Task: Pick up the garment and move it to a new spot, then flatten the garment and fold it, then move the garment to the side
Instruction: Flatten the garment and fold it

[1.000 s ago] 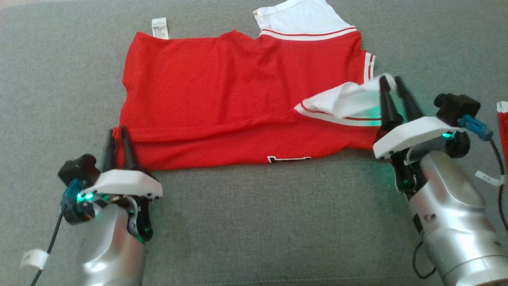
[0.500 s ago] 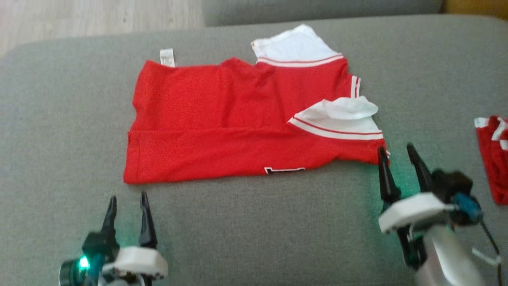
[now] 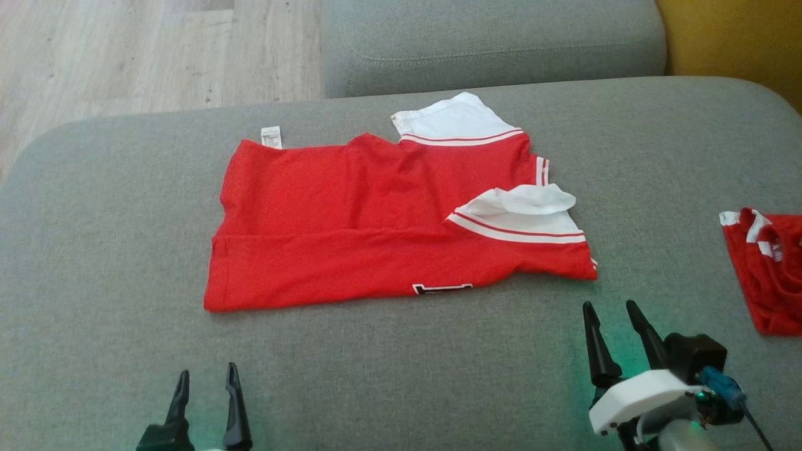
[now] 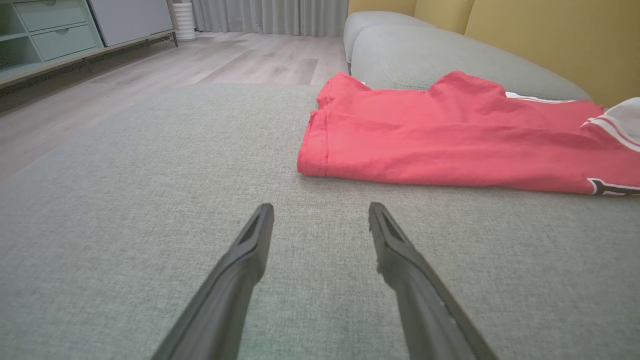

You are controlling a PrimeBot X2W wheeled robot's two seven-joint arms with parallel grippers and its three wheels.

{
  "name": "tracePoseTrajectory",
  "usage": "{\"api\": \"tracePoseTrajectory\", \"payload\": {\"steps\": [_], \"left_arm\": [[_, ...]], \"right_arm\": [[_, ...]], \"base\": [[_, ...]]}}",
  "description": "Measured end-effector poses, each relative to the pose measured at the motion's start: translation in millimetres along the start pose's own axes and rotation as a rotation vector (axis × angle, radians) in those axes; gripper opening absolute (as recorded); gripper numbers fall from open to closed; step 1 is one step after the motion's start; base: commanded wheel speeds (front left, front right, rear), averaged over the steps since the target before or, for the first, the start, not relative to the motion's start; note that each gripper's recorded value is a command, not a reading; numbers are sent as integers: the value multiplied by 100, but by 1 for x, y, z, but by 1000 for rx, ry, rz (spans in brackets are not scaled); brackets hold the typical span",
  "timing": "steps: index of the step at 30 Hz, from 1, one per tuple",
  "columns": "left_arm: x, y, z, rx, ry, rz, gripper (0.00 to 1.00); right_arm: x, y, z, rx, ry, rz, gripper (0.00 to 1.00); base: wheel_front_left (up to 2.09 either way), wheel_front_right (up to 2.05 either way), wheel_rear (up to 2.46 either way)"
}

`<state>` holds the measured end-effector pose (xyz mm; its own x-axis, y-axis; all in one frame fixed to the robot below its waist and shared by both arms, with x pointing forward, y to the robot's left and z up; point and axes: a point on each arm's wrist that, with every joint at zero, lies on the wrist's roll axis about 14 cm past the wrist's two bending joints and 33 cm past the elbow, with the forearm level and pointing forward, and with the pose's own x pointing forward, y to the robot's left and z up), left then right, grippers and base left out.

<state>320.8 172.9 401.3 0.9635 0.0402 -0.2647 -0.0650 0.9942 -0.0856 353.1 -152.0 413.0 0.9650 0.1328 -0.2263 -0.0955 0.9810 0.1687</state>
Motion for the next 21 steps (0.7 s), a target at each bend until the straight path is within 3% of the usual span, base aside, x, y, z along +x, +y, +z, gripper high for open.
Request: {"api": "tracePoseTrajectory", "payload": {"steps": [7, 15, 21], "left_arm": [[7, -4, -1, 0, 8, -18, 100], [46, -17, 18, 1, -25, -61, 100], [60, -13, 13, -12, 1, -48, 100]], "right_arm": [[6, -5, -13, 23, 48, -17, 100], [63, -12, 11, 21, 25, -29, 100], [75, -13, -31, -23, 182, -24, 100]], "base": [[0, 0, 0], [0, 0, 0], [0, 0, 0]]}}
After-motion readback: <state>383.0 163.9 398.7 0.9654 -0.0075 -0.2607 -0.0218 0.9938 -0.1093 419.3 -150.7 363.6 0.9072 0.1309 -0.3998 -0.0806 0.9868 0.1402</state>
